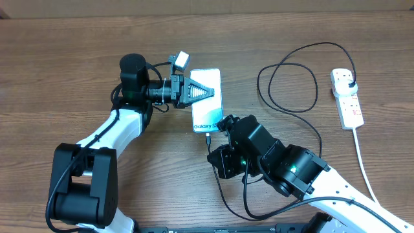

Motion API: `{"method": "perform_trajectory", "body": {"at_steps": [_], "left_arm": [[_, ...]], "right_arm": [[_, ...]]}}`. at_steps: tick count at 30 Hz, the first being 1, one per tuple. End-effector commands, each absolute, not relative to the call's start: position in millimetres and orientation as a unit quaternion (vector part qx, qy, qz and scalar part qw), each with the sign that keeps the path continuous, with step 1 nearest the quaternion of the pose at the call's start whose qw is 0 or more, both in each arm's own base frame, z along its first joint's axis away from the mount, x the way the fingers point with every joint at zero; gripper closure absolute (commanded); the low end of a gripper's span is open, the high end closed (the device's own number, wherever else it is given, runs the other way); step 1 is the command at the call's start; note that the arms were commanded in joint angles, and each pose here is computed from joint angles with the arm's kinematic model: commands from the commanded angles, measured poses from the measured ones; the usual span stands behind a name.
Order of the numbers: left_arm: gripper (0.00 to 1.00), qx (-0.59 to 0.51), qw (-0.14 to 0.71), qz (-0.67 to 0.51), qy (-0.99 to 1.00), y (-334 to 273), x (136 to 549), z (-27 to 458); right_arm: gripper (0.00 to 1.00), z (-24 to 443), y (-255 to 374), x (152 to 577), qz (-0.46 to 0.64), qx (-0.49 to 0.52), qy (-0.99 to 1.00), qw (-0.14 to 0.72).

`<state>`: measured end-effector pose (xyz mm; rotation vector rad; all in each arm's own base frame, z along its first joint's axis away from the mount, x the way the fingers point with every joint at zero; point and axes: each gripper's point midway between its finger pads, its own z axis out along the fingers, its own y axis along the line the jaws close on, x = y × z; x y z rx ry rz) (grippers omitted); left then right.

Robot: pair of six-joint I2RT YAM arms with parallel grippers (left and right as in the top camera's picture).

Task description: Plug charger to phone and switch on socket

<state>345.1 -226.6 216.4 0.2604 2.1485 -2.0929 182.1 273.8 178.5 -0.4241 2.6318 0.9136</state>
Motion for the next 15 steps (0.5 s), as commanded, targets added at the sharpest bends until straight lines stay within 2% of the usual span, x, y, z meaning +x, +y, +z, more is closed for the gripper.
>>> {"method": "perform_trajectory", "body": {"at_steps": [1,15], "left_arm": [[0.96,0.106,0.101,-0.690,0.709,-225.3,353.2,227.5],[0.96,0.110,0.112,-0.688,0.709,-225.3,355.0,227.1]], "right_arm": [[0.96,180.0,274.8,180.1,0.323,-0.152,0.920,0.160],[0.96,179.0,273.2,181.7,0.317,-0.153,0.921,0.164]]}}
